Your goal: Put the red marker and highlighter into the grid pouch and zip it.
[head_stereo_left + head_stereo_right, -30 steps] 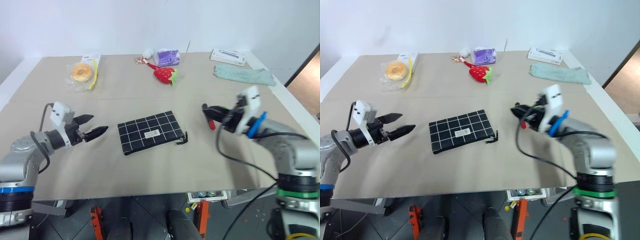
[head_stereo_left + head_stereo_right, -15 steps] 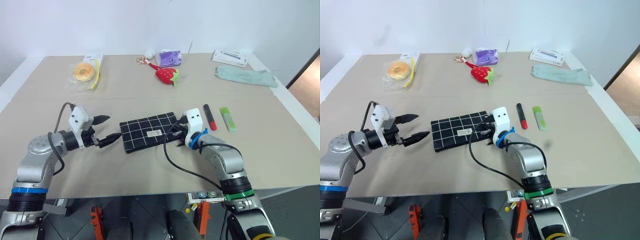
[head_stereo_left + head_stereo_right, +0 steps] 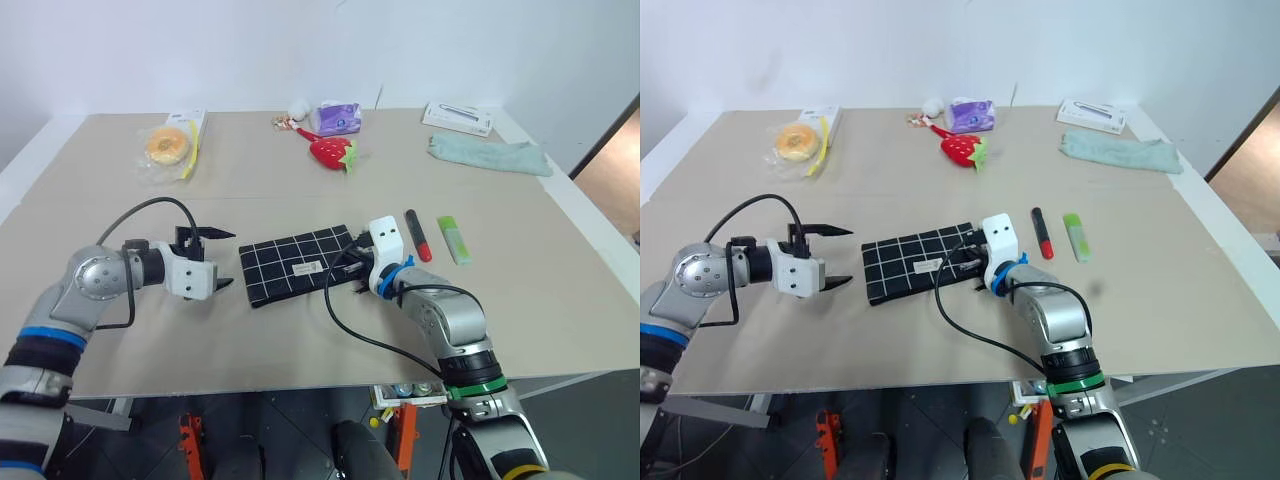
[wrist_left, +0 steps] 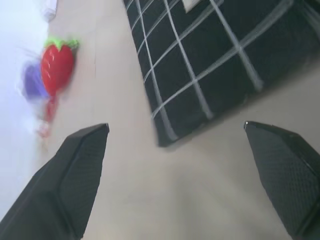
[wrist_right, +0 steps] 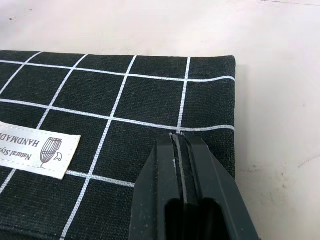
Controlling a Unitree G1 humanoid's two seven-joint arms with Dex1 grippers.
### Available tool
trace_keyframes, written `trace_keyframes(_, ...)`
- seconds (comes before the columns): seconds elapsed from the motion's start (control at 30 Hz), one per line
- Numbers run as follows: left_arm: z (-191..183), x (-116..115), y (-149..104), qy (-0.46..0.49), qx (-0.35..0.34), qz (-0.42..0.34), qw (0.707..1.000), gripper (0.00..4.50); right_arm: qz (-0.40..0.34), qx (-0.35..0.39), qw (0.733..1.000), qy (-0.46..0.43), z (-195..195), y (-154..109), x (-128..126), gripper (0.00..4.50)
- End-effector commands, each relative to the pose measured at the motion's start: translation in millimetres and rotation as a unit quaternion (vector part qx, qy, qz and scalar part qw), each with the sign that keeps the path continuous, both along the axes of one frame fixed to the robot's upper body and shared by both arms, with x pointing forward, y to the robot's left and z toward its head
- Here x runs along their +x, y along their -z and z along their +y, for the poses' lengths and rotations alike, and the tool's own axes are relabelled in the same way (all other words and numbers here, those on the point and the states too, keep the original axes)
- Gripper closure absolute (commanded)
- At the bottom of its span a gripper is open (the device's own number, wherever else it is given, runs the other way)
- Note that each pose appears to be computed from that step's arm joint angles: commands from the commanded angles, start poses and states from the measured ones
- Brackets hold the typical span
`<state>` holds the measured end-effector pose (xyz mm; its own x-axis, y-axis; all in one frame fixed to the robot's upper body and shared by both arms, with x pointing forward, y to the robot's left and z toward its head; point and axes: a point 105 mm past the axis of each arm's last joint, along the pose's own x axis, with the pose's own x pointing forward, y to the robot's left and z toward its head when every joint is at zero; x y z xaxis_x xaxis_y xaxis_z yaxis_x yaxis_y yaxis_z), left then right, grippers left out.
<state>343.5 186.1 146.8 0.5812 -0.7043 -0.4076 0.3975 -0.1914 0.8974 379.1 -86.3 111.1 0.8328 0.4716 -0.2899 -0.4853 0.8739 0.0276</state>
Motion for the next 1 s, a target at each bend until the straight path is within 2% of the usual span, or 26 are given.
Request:
trace_keyframes(0.03, -4, -6, 22, 0.049, 0.048, -0.020, 0.997, 0.00, 0.029, -0.005, 1.000, 0.002, 2, 14, -4, 4.46)
trace_keyframes(0.27, -19, 4, 43, 0.066, 0.027, -0.053, 0.996, 0.00, 0.022, 0.001, 1.000, 0.001, 4, 10, -6, 4.46)
trace_keyframes(0.47, -44, 16, 36, 0.091, 0.004, -0.092, 0.992, 0.00, 0.018, 0.004, 1.000, -0.002, 6, 8, -7, 4.46)
trace_keyframes(0.77, -60, 27, 31, 0.103, 0.003, -0.093, 0.990, 0.00, 0.014, 0.006, 1.000, 0.006, 3, 6, -7, 4.46)
trace_keyframes(0.8, -61, 28, 31, 0.104, 0.003, -0.092, 0.990, 0.41, 0.014, 0.006, 1.000, 0.007, 3, 6, -6, 4.50)
trace_keyframes(1.0, -65, 26, 30, 0.115, -0.007, -0.074, 0.991, 1.67, 0.010, 0.008, 1.000, 0.012, 2, 4, -6, 4.50)
